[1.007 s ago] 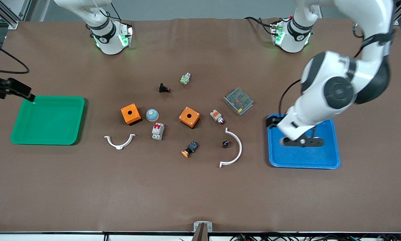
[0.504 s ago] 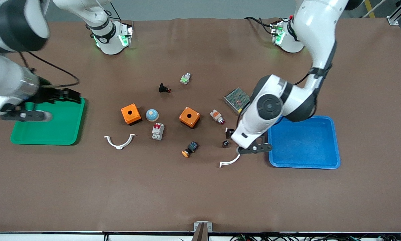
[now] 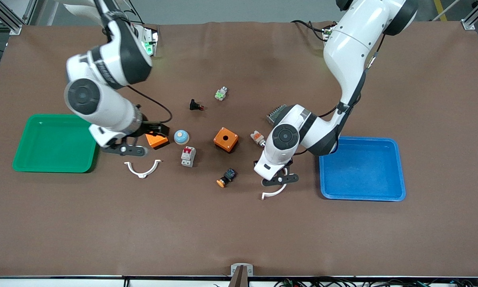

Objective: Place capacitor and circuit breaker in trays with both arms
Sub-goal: 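Grasp the capacitor with the left gripper while the right gripper grasps the breaker, then carry the capacitor to the blue tray while the right gripper lifts the breaker, then release the capacitor in the blue tray while the right gripper lowers the breaker, then open the right gripper over the green tray while the left gripper withdraws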

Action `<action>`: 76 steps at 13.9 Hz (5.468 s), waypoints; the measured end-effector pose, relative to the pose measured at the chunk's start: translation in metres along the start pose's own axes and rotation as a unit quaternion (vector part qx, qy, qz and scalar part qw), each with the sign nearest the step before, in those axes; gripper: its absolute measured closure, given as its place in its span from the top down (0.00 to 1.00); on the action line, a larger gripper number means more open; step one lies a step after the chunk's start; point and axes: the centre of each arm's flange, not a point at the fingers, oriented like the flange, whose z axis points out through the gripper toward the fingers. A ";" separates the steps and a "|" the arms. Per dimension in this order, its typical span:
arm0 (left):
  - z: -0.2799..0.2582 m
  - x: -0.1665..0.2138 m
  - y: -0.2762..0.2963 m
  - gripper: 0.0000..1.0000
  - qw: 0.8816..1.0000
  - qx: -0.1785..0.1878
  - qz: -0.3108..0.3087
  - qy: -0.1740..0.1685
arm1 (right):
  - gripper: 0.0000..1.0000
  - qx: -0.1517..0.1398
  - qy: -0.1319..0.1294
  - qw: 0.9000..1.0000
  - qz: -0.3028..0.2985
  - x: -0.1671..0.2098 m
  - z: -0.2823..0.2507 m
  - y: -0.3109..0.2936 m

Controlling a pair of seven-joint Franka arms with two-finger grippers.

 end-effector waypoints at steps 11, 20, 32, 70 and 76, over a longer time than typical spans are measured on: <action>0.016 -0.002 0.001 0.38 1.000 0.012 0.010 0.010 | 1.00 -0.007 0.029 1.000 0.011 0.030 0.132 -0.038; -0.063 0.056 -0.049 0.34 0.998 0.008 -0.038 0.041 | 1.00 -0.013 0.031 0.999 0.001 0.031 0.178 -0.051; -0.117 0.092 -0.242 0.34 0.997 0.053 -0.048 0.010 | 0.40 -0.016 0.030 0.999 -0.003 0.029 0.183 -0.056; -0.443 -0.002 -0.371 1.00 0.996 0.035 0.088 0.008 | 0.86 -0.003 -0.046 0.998 -0.032 0.089 0.144 0.525; -0.444 -0.021 -0.350 1.00 0.996 0.032 0.089 0.000 | 1.00 0.000 -0.042 0.999 -0.019 0.049 -0.017 0.445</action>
